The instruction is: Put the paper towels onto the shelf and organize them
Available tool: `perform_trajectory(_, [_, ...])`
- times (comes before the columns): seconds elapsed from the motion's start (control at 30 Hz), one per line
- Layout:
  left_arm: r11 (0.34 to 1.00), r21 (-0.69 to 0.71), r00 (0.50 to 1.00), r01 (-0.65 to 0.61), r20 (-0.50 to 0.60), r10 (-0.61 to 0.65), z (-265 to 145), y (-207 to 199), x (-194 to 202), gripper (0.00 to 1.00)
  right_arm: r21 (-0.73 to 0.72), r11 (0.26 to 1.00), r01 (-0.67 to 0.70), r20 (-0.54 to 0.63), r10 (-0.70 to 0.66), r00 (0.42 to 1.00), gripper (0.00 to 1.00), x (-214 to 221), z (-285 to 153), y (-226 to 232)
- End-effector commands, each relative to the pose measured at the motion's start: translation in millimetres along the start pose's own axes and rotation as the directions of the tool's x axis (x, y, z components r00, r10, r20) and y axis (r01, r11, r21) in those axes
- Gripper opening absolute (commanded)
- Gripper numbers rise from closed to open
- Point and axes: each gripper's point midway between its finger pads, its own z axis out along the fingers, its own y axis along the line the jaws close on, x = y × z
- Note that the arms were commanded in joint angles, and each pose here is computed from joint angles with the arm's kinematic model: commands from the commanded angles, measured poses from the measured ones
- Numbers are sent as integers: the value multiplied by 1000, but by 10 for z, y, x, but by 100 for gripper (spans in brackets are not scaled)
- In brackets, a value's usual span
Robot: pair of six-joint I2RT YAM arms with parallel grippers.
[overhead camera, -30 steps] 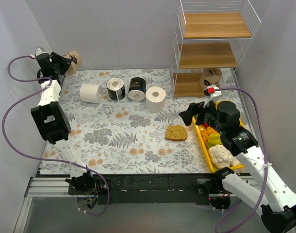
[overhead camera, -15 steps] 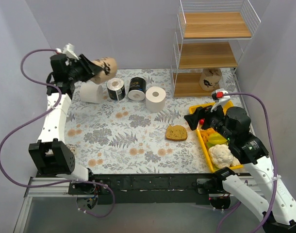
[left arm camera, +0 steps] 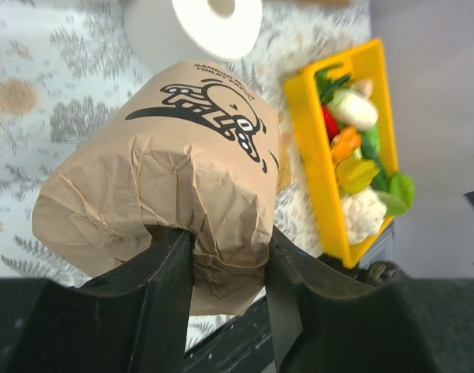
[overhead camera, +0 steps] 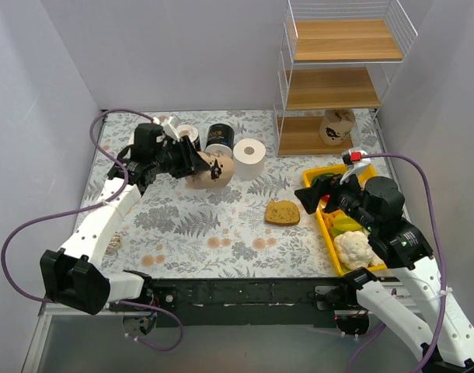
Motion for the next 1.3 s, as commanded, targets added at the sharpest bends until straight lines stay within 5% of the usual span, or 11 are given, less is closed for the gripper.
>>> perform_trajectory(0.0, [993, -79, 995, -88, -59, 83, 81, 12, 228, 34, -20, 999, -26, 12, 26, 1000, 94, -12, 2, 41])
perform_trajectory(0.33, [946, -233, 953, -224, -256, 163, 557, 185, 724, 38, 22, 999, -33, 11, 33, 999, 94, 39, 30, -49])
perform_trajectory(0.6, [961, -118, 928, -249, -314, 202, 710, -87, 917, 67, 79, 997, -9, -4, 9, 1000, 93, 128, 98, -190])
perform_trajectory(0.83, [959, -121, 962, -255, -135, 239, 597, -367, 349, 90, 13, 999, 47, -40, -46, 998, 90, 34, 203, -70])
perform_trajectory(1.07, [960, -276, 997, -35, 63, 54, 313, 445, -425, 98, -78, 988, 136, -139, -146, 980, 90, -1, 674, 226])
perform_trajectory(1.2, [927, -374, 982, 26, 183, 46, 77, 815, -480, 98, -187, 942, 280, -216, -317, 923, 91, 198, 970, 633])
perform_trajectory(1.27, [888, -457, 975, 47, 214, 58, -56, 1071, -388, 98, -109, 936, 335, -246, -352, 903, 91, 192, 1188, 575])
